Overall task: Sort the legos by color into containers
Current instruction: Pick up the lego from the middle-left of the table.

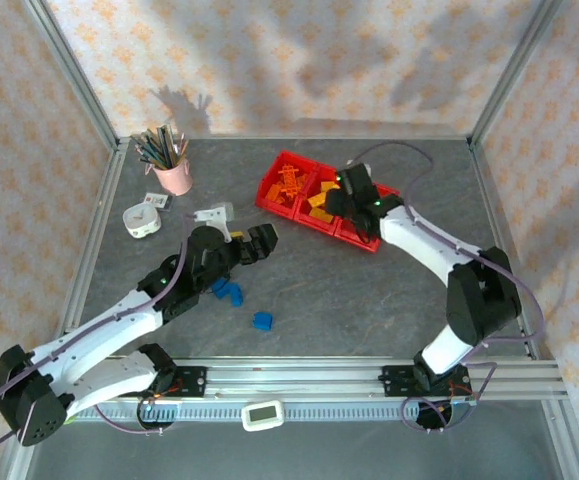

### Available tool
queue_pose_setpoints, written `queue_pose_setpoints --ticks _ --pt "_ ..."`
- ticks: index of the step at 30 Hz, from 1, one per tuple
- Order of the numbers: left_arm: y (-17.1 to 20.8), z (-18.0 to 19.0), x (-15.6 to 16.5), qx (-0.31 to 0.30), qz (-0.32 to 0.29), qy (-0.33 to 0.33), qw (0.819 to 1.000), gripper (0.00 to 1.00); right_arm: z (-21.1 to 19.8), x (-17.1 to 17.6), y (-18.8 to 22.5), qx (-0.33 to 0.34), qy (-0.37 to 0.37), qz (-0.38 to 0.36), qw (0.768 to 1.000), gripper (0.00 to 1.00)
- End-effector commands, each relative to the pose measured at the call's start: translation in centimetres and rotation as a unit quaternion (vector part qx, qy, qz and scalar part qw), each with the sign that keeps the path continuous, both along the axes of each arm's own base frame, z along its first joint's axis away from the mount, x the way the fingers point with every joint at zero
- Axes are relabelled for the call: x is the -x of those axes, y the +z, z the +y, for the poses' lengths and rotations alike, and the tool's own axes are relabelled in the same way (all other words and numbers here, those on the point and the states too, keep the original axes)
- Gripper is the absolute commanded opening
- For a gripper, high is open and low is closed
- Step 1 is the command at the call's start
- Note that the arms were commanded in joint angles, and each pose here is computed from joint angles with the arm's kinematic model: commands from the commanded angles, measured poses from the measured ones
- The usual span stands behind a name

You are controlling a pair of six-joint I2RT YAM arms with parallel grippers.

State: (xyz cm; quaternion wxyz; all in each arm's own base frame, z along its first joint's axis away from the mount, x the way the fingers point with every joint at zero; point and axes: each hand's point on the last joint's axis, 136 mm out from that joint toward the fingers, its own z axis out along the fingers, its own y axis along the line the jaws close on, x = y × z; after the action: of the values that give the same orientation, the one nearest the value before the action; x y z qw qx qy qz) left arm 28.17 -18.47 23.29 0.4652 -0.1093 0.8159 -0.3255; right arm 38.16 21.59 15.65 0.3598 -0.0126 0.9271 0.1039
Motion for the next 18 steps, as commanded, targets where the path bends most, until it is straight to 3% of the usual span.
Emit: queue_pose_setpoints --ticks 1,18 --pt "-1.6 2.6 0.8 -0.014 0.023 0.044 0.999 0.99 2.7 2.5 0.1 -0.004 0.047 -0.002 0.999 0.62" --pt "-2.6 10.2 5.4 -0.028 0.068 0.153 0.986 0.99 19.1 9.6 -4.5 -0.048 0.208 0.041 0.976 0.76"
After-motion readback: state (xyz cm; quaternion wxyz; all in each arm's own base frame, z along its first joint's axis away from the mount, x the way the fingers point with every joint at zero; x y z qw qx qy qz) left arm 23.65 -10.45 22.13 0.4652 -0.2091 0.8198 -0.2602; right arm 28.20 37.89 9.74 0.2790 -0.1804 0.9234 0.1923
